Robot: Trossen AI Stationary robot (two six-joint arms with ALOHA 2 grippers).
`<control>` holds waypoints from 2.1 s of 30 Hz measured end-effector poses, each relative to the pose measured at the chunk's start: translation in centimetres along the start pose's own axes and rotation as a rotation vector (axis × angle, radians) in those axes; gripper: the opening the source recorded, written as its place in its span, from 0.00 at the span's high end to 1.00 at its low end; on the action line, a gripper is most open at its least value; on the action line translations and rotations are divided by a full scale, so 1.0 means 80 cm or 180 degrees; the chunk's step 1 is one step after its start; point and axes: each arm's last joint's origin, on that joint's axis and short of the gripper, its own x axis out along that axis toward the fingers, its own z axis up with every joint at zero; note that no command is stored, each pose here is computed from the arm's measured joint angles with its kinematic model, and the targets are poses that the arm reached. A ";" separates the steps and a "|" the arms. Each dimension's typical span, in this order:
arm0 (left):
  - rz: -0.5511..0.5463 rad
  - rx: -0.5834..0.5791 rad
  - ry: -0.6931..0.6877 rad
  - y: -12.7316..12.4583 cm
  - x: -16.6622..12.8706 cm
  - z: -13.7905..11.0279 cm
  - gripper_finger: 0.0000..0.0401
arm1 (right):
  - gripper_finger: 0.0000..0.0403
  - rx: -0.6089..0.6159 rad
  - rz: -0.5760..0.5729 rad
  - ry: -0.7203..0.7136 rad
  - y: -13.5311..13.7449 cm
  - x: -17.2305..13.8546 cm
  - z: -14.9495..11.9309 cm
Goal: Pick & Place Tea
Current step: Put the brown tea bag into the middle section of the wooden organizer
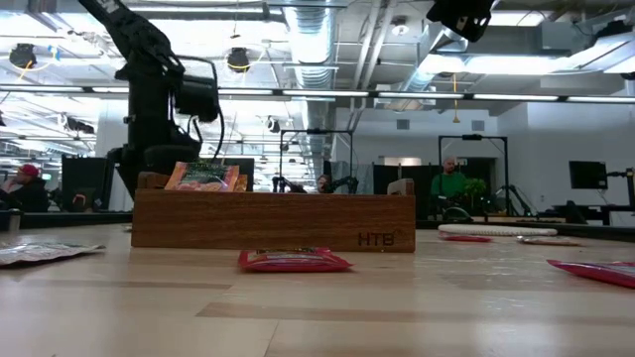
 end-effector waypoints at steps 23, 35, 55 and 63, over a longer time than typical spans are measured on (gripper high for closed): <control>-0.0157 0.0051 0.0257 -0.008 0.034 0.003 0.36 | 0.76 0.0112 0.0003 0.0000 0.000 0.000 0.000; -0.0261 0.0023 0.0237 -0.015 0.029 0.000 0.56 | 0.76 0.0107 0.0003 0.0001 0.000 0.000 0.000; -0.0265 0.0020 0.0199 -0.030 0.025 -0.004 0.84 | 0.76 0.0107 0.0003 0.0000 0.000 0.000 0.000; -0.0282 0.0074 0.0195 -0.042 0.023 -0.008 0.91 | 0.76 0.0107 0.0003 -0.0001 0.000 0.000 0.000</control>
